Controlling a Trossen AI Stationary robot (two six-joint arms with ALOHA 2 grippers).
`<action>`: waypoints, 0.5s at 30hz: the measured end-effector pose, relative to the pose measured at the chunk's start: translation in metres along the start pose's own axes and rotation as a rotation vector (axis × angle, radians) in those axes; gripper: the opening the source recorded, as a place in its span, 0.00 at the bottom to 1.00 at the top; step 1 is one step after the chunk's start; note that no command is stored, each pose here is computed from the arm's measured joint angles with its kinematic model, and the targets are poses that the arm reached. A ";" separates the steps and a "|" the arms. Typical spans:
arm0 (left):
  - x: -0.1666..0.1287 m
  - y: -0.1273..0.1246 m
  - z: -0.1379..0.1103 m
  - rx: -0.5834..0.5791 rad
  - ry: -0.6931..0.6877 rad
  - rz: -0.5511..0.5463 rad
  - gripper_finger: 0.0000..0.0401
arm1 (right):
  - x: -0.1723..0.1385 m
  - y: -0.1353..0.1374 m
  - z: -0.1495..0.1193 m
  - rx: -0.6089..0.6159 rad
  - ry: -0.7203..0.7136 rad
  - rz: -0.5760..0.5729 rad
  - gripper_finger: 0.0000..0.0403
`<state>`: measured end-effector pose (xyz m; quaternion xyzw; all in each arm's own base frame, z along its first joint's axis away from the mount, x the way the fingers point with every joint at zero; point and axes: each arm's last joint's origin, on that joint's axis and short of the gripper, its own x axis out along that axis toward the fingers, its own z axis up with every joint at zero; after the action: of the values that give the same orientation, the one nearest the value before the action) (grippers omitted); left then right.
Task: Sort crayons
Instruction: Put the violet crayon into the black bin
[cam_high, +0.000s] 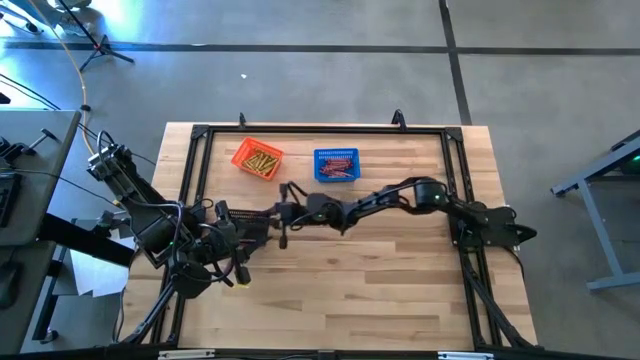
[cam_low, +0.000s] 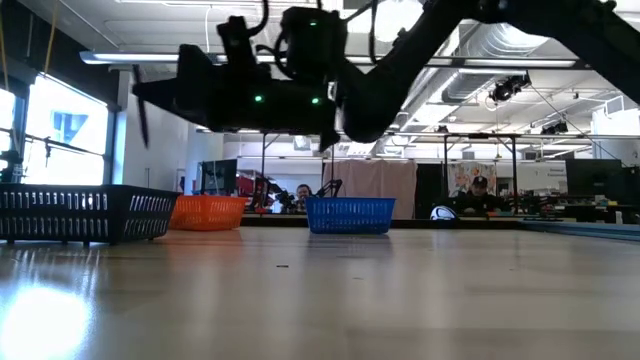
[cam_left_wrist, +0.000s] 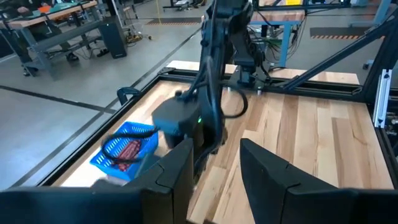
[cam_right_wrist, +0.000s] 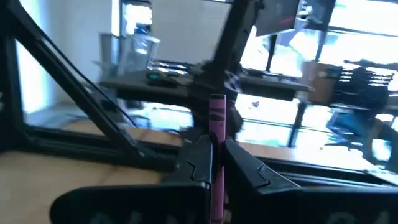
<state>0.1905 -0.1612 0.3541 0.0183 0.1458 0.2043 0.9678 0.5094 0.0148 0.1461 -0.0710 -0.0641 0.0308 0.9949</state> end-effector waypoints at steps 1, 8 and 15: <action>0.000 0.000 0.000 0.000 0.000 0.000 0.29 | 0.004 0.000 -0.001 0.014 -0.011 0.019 0.02; 0.000 0.000 0.000 0.001 0.003 -0.004 0.29 | 0.019 0.003 -0.015 0.039 0.063 0.068 0.02; 0.000 0.000 0.000 0.000 0.003 -0.005 0.29 | 0.019 0.004 -0.020 0.050 0.127 0.075 0.09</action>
<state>0.1905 -0.1613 0.3539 0.0178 0.1476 0.2018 0.9681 0.5309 0.0169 0.1284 -0.0503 0.0026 0.0652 0.9966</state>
